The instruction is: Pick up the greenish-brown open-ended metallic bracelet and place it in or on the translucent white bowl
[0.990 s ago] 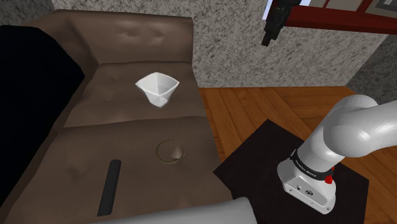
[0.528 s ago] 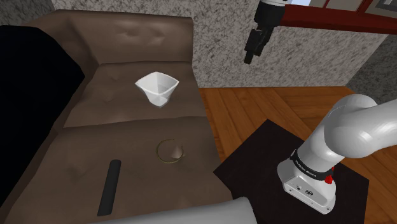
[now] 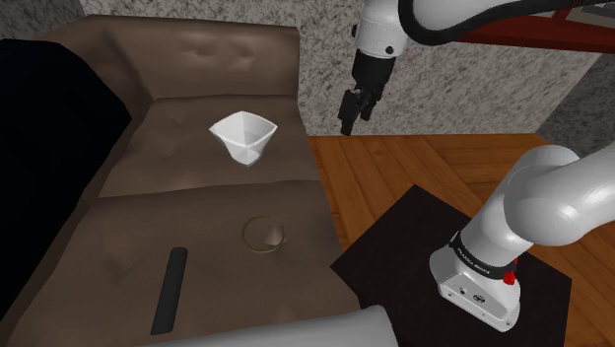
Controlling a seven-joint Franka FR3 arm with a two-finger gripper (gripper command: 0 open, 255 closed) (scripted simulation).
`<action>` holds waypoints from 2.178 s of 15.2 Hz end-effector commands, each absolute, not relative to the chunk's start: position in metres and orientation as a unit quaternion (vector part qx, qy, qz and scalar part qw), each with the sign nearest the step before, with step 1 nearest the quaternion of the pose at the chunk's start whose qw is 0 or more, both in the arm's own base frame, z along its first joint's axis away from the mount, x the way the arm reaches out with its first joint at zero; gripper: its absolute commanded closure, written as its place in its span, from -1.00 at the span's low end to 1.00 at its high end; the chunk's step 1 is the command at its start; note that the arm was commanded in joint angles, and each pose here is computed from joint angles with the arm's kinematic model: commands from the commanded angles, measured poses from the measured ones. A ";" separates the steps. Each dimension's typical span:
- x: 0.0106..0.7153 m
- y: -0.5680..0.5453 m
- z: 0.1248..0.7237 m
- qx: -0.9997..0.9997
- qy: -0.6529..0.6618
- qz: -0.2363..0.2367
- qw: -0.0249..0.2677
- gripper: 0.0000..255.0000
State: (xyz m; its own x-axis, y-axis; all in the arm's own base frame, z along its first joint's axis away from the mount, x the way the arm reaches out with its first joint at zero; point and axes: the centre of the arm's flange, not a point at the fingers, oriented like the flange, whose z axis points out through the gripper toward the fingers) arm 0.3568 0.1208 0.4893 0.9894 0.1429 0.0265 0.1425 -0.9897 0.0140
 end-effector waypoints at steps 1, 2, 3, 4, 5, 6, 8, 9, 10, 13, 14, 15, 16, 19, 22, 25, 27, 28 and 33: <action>0.360 0.139 0.470 0.997 0.070 0.014 0.006 -1.00; 0.363 0.148 0.460 0.997 0.069 0.013 0.006 -1.00; 0.365 0.157 0.451 0.998 0.069 0.013 0.006 -1.00; 0.368 0.166 0.442 0.998 0.068 0.013 0.006 -1.00; 0.371 0.175 0.432 0.998 0.068 0.012 0.006 -1.00; 0.373 0.184 0.423 0.998 0.067 0.012 0.006 -1.00; 0.379 0.202 0.405 0.998 0.066 0.011 0.006 -1.00; 0.381 0.211 0.395 0.998 0.066 0.011 0.006 -1.00; 0.384 0.220 0.386 0.998 0.065 0.010 0.006 -1.00; 0.392 0.247 0.358 0.998 0.063 0.009 0.006 -1.00; 0.395 0.256 0.349 0.998 0.063 0.009 0.006 -1.00; 0.397 0.265 0.339 0.998 0.062 0.009 0.006 -1.00; 0.400 0.274 0.330 0.998 0.062 0.008 0.007 -1.00; 0.408 0.301 0.302 0.998 0.060 0.007 0.007 -1.00; 0.416 0.328 0.274 0.998 0.058 0.006 0.007 -1.00; 0.425 0.355 0.246 0.998 0.057 0.005 0.007 -1.00; 0.430 0.373 0.227 0.998 0.056 0.004 0.007 -1.00; 0.433 0.382 0.218 0.998 0.055 0.004 0.007 -1.00; 0.434 0.385 0.193 0.998 0.055 0.004 0.007 -1.00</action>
